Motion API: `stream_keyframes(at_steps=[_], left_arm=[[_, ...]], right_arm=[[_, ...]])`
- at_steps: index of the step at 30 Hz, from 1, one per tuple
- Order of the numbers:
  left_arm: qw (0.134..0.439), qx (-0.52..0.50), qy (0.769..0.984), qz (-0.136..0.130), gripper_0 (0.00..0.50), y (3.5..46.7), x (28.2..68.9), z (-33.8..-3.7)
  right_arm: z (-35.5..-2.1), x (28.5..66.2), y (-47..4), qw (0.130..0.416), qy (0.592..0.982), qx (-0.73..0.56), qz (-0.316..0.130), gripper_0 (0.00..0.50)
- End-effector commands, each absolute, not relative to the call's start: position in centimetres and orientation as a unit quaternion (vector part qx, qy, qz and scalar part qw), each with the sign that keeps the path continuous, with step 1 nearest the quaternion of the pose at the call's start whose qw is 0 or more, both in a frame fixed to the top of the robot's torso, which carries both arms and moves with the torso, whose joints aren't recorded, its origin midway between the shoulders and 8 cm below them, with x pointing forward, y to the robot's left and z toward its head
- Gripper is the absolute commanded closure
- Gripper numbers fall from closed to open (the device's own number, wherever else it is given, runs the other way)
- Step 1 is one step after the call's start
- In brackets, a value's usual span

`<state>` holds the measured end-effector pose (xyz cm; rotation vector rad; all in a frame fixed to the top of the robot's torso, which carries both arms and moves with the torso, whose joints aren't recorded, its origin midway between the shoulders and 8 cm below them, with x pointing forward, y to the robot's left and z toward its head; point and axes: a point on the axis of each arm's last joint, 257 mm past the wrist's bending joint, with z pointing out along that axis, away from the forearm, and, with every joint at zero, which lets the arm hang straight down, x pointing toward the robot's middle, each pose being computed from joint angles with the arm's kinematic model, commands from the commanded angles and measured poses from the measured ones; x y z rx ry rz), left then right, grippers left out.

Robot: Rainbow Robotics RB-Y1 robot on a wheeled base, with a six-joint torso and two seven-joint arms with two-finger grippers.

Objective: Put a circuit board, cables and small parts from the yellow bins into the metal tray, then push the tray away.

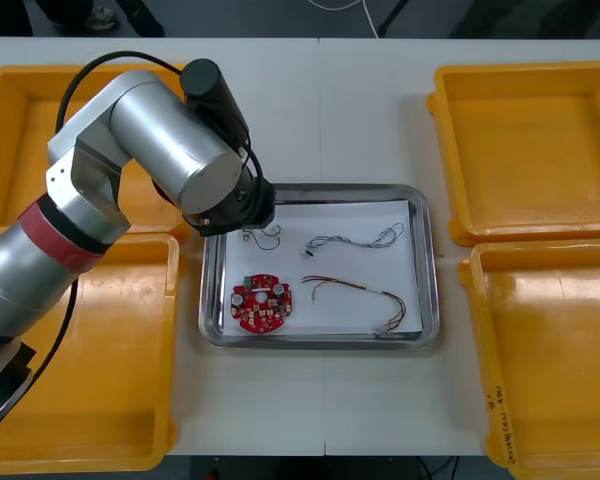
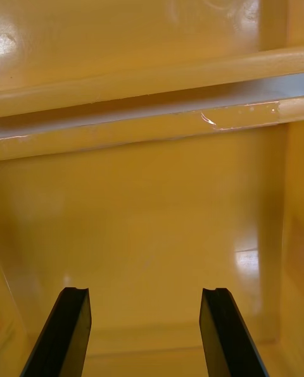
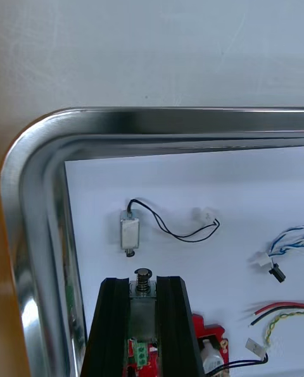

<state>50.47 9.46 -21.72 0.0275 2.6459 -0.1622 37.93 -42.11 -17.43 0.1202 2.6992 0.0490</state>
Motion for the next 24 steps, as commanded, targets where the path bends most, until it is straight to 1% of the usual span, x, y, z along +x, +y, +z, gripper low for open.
stream_keyframes(at_steps=[1,10,14,15,16,17,18,20,21,22,24], left_arm=[[0.242,-0.006,0.967,-0.075,0.5,6.8,50.8,-22.3],[0.241,-0.007,0.967,-0.078,0.499,5.7,51.7,-24.3],[0.239,-0.008,0.967,-0.083,0.493,5.4,51.6,-24.2],[0.24,-0.008,0.967,-0.083,0.425,5.4,51.7,-24.1],[0.239,-0.008,0.967,-0.086,0.315,5.2,51.7,-24.0],[0.239,-0.008,0.967,-0.086,0.269,5.2,51.7,-23.9],[0.239,-0.007,0.967,-0.088,0.204,5.0,51.7,-23.8],[0.239,-0.008,0.967,-0.088,0.167,5.0,51.7,-23.6],[0.239,-0.008,0.967,-0.089,0.132,5.0,51.7,-23.6],[0.239,-0.007,0.967,-0.09,0.108,4.8,51.7,-23.5],[0.239,-0.009,0.967,-0.09,0.078,4.9,51.8,-23.4]], right_arm=[[-15.9,37.7,-43.7,0.225,0.973,0.042,-0.004,0.0],[-15.9,37.7,-43.7,0.225,0.973,0.045,-0.003,0.0],[-15.9,37.7,-43.8,0.225,0.973,0.046,-0.004,0.0],[-16.0,37.7,-43.8,0.225,0.973,0.045,-0.005,0.0],[-15.9,37.8,-43.7,0.226,0.973,0.046,-0.004,0.0],[-15.9,37.7,-43.8,0.225,0.973,0.046,-0.004,0.0],[-15.9,37.8,-43.7,0.226,0.973,0.046,-0.004,0.0],[-15.9,37.8,-43.8,0.226,0.973,0.046,-0.004,0.0],[-15.9,37.8,-43.7,0.226,0.973,0.046,-0.004,0.0],[-15.9,37.8,-43.7,0.225,0.973,0.046,-0.003,0.0],[-15.9,37.8,-43.8,0.226,0.973,0.048,-0.004,0.0]])
